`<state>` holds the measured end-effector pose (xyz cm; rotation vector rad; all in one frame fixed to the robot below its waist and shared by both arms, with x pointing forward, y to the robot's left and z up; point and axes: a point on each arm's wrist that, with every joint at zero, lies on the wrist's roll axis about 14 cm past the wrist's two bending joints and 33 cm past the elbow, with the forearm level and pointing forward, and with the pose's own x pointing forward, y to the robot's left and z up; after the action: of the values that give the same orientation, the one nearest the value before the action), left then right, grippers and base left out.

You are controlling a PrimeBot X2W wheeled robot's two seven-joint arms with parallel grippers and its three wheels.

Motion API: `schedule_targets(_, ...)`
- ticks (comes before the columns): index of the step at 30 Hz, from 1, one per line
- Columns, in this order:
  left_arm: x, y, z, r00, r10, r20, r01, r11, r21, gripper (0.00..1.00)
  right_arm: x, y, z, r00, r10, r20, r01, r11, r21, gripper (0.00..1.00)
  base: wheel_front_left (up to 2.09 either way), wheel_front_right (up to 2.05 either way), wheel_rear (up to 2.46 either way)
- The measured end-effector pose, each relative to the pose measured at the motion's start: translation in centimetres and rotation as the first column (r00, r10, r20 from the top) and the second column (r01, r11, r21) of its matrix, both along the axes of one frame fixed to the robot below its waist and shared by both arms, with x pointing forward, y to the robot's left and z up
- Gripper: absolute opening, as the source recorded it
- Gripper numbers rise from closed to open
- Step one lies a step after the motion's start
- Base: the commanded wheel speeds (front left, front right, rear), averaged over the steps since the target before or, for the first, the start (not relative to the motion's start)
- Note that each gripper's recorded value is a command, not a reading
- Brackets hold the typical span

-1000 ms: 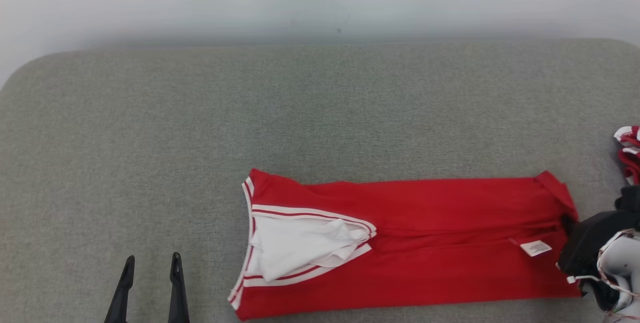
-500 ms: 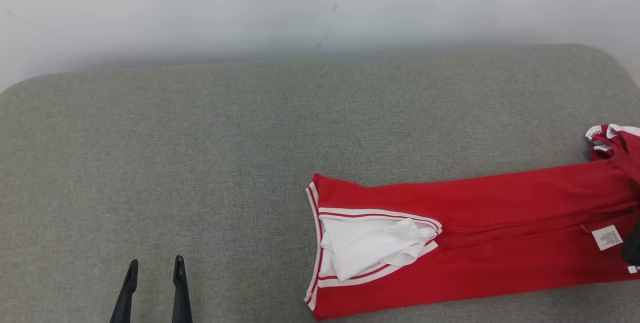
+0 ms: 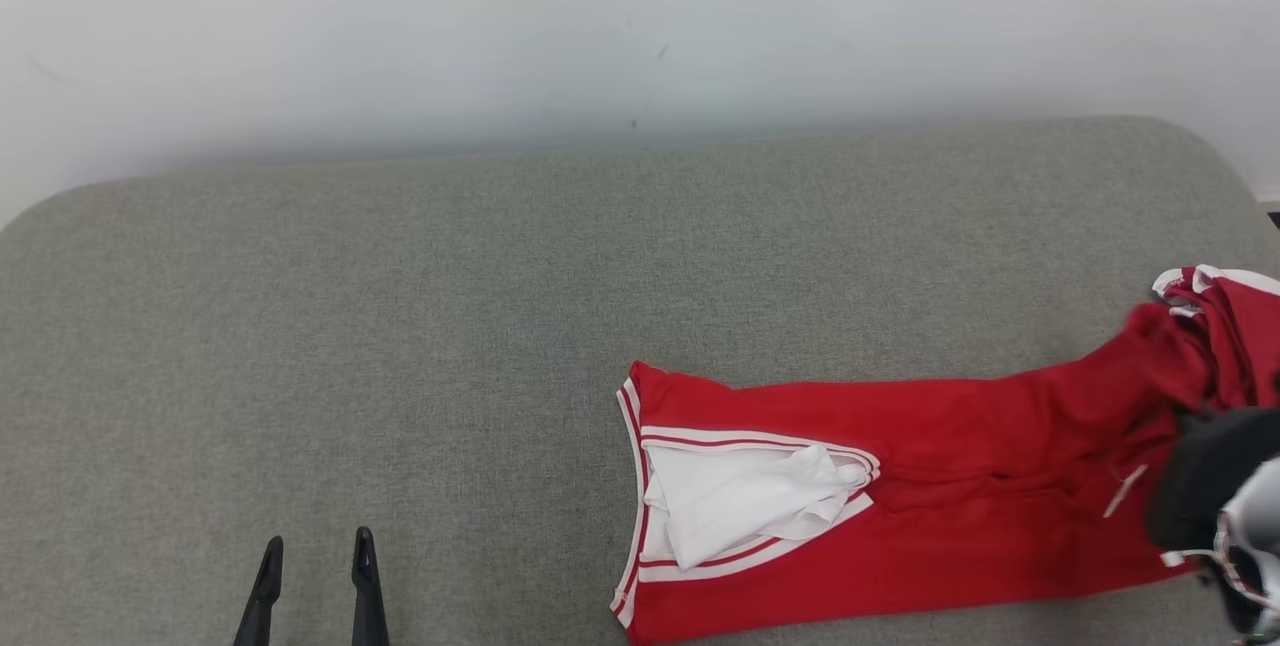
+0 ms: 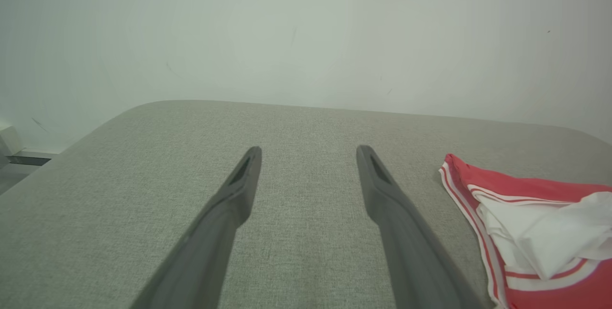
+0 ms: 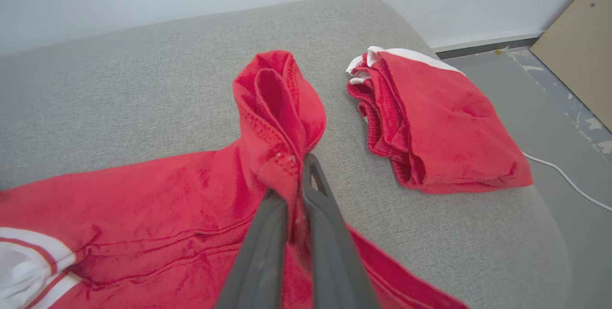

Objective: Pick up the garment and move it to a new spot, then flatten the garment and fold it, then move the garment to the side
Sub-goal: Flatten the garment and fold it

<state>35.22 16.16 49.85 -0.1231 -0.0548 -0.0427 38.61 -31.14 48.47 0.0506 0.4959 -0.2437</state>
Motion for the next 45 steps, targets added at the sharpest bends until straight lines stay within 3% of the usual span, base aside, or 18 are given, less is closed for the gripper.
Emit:
schedule_targets(7, -0.3, 0.1, 0.2, 1.0, 0.003, 0.007, -0.003, 1.0, -0.009, 1.0, 1.4, 7.5, 0.2, 0.977, 0.212, 0.002, -0.211, 0.976, 0.049, 0.0, 0.0, 0.0, 0.0)
schedule_targets(20, -1.0, 0.6, 0.0, 1.0, 0.023, -0.003, -0.023, 1.0, -0.02, 1.0, 3.6, 20.1, 0.7, 0.87, 0.485, 0.087, -0.493, 0.854, 0.168, 0.0, 0.0, 0.0, 0.0)
schedule_targets(37, -2.5, 2.1, -1.1, 0.996, 0.077, -0.038, -0.078, 0.997, -0.028, 1.0, 2.9, 29.2, -2.7, 0.737, 0.674, 0.046, -0.658, 0.701, 0.274, 0.0, 0.0, 0.0, 0.0)
schedule_targets(38, -2.6, 2.2, -1.1, 0.996, 0.08, -0.039, -0.081, 0.996, -0.028, 1.0, 2.9, 29.4, -2.9, 0.733, 0.678, 0.046, -0.662, 0.698, 0.274, 0.66, 0.0, 0.0, 0.0)
schedule_targets(39, -2.6, 2.3, -1.1, 0.996, 0.083, -0.041, -0.085, 0.996, -0.028, 1.0, 2.9, 29.7, -2.9, 0.732, 0.679, 0.052, -0.663, 0.693, 0.283, 1.0, 0.0, 0.0, 0.0)
schedule_targets(45, -2.9, 2.9, -1.1, 0.994, 0.103, -0.038, -0.104, 0.994, -0.027, 1.0, 2.8, 32.0, -0.9, 0.708, 0.689, 0.153, -0.69, 0.63, 0.357, 1.0, 0.0, 0.0, 0.0)
